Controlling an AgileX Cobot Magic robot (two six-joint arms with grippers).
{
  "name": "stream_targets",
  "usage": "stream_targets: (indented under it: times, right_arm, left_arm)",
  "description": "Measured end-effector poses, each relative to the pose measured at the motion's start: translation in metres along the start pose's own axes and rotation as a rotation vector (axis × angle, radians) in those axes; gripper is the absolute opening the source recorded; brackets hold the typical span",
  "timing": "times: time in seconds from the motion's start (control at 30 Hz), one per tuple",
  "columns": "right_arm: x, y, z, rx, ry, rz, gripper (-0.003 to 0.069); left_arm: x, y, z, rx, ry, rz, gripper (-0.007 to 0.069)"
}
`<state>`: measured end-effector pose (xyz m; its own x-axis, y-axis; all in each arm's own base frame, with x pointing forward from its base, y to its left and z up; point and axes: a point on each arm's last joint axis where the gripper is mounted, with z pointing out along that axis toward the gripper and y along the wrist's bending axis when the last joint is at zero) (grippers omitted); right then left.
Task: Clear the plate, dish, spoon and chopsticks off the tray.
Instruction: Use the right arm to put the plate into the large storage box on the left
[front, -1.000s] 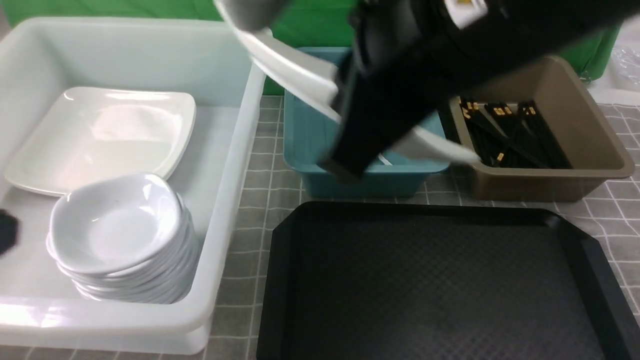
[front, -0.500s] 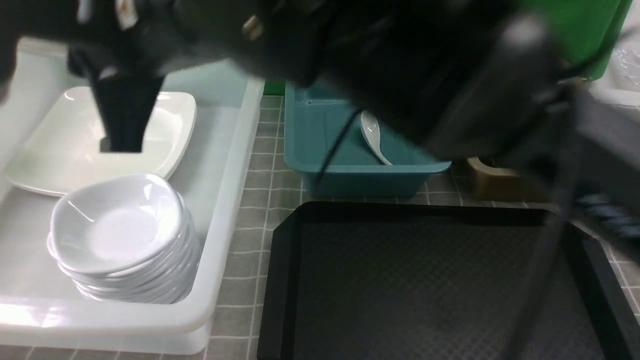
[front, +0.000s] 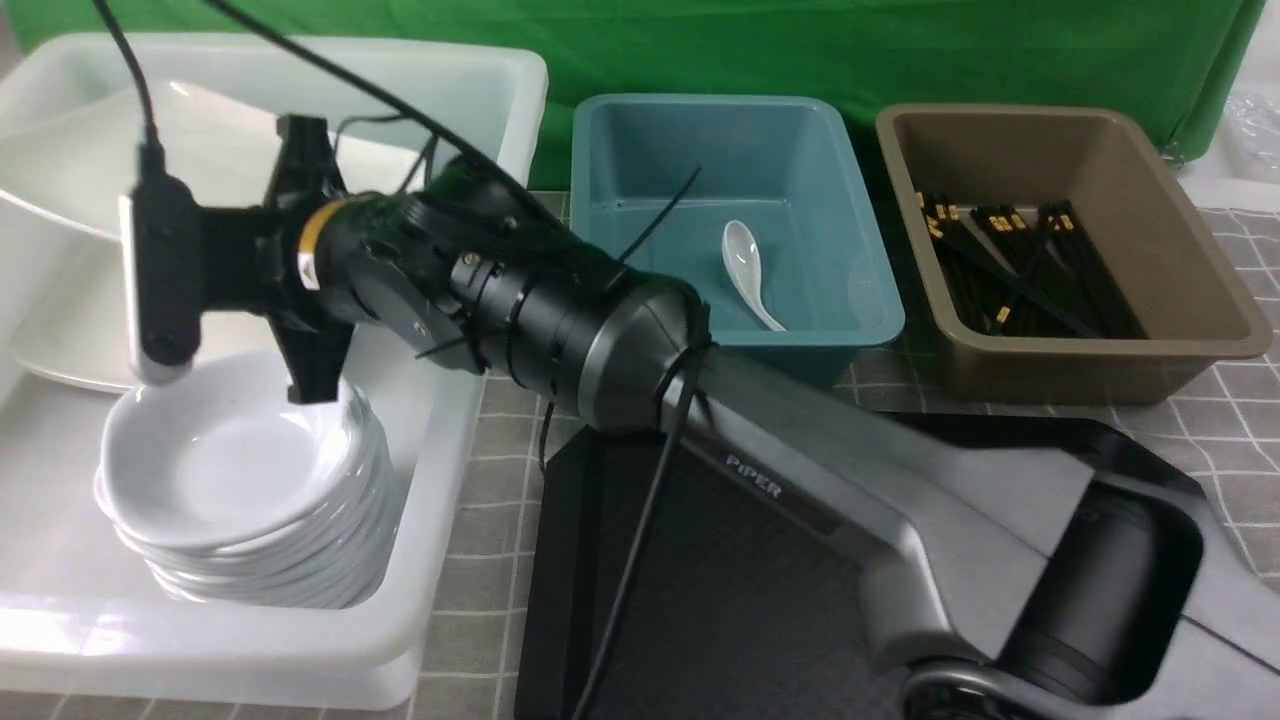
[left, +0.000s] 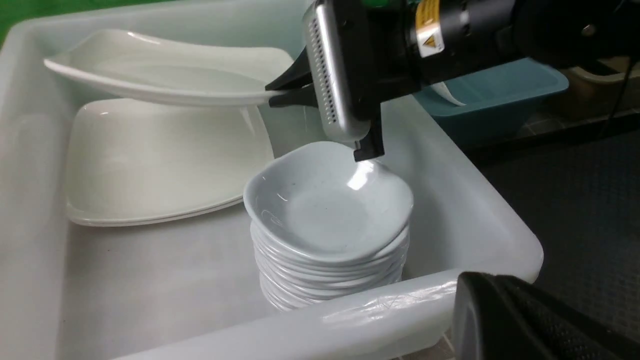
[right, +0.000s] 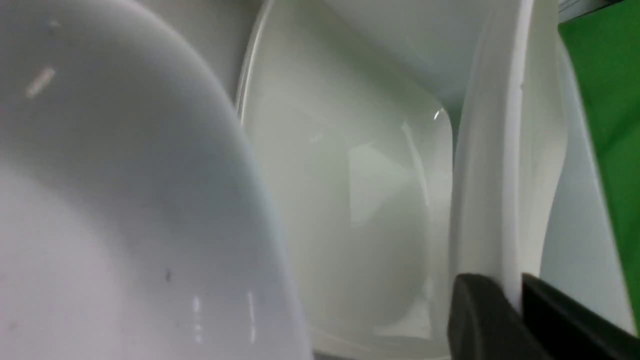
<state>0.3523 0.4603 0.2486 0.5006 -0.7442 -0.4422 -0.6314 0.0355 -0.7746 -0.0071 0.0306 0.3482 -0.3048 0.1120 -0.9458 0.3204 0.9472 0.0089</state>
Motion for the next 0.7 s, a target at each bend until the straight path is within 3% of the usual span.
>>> stream_targets:
  times: [0.27, 0.53, 0.63, 0.7]
  right_arm:
    - [0.0137, 0.0043, 0.0132, 0.021, -0.005, -0.099, 0.0064]
    - [0.012, 0.0032, 0.0131, 0.036, -0.018, -0.102, 0.0085]
    - [0.0101, 0.0016, 0.0126, 0.053, -0.031, -0.1, 0.0151]
    - [0.007, 0.0026, 0.012, 0.055, -0.038, -0.092, 0.0242]
  left_arm:
    - [0.0001, -0.0003, 0.0, 0.003, 0.001, 0.014, 0.001]
    - [0.0001, -0.0003, 0.0, 0.003, 0.001, 0.016, 0.001]
    - [0.0001, -0.0003, 0.0, 0.004, 0.001, 0.017, 0.001]
    - [0.0001, -0.0003, 0.0, 0.004, 0.001, 0.019, 0.001]
